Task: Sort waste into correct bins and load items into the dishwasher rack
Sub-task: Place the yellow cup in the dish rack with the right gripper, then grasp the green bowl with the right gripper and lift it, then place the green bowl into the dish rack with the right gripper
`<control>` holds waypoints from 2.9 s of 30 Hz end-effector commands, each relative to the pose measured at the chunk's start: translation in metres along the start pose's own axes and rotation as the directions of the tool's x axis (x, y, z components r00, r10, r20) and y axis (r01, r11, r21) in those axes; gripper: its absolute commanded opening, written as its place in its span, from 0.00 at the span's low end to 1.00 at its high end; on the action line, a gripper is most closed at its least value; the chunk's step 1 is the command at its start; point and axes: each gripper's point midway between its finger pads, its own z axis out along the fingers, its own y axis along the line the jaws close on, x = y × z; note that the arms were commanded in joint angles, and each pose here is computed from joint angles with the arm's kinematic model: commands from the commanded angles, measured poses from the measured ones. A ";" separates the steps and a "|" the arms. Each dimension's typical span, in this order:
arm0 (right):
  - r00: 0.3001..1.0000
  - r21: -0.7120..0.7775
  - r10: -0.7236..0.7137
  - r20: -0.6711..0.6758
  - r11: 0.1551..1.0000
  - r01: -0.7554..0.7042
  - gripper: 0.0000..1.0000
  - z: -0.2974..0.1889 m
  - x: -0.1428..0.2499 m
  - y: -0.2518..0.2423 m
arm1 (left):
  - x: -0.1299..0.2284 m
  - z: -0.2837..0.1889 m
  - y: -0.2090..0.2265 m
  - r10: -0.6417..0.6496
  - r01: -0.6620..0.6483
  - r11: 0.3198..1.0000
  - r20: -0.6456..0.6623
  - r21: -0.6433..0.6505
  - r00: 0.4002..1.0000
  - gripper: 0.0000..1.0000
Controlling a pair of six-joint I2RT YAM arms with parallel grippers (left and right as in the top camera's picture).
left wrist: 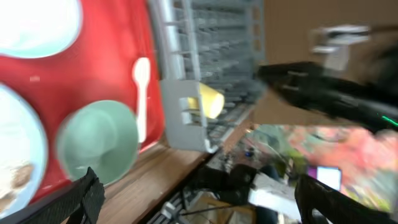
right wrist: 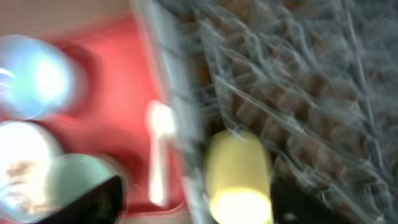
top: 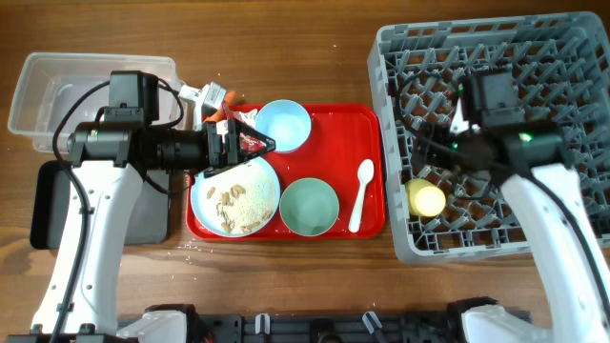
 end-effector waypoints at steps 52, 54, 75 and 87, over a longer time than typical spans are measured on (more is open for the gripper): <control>0.917 0.967 -0.382 0.117 0.255 -0.018 0.04 0.038 -0.153 -0.154 | -0.001 -0.133 0.153 -0.254 0.589 0.516 0.545 -0.622 0.799 1.00; 0.915 0.954 -0.391 0.103 0.301 0.021 0.04 0.051 -0.152 -0.149 | -0.001 -0.133 0.153 -0.254 0.589 0.516 0.545 -0.622 0.799 1.00; 0.993 0.590 0.010 0.114 0.804 -0.076 0.28 0.070 -0.054 -0.111 | -0.001 -0.133 0.153 -0.254 0.589 0.516 0.545 -0.622 0.799 1.00; 0.952 -0.054 -0.222 0.212 0.970 0.238 0.45 0.006 -0.030 0.060 | -0.001 -0.133 0.153 -0.254 0.589 0.516 0.545 -0.622 0.799 1.00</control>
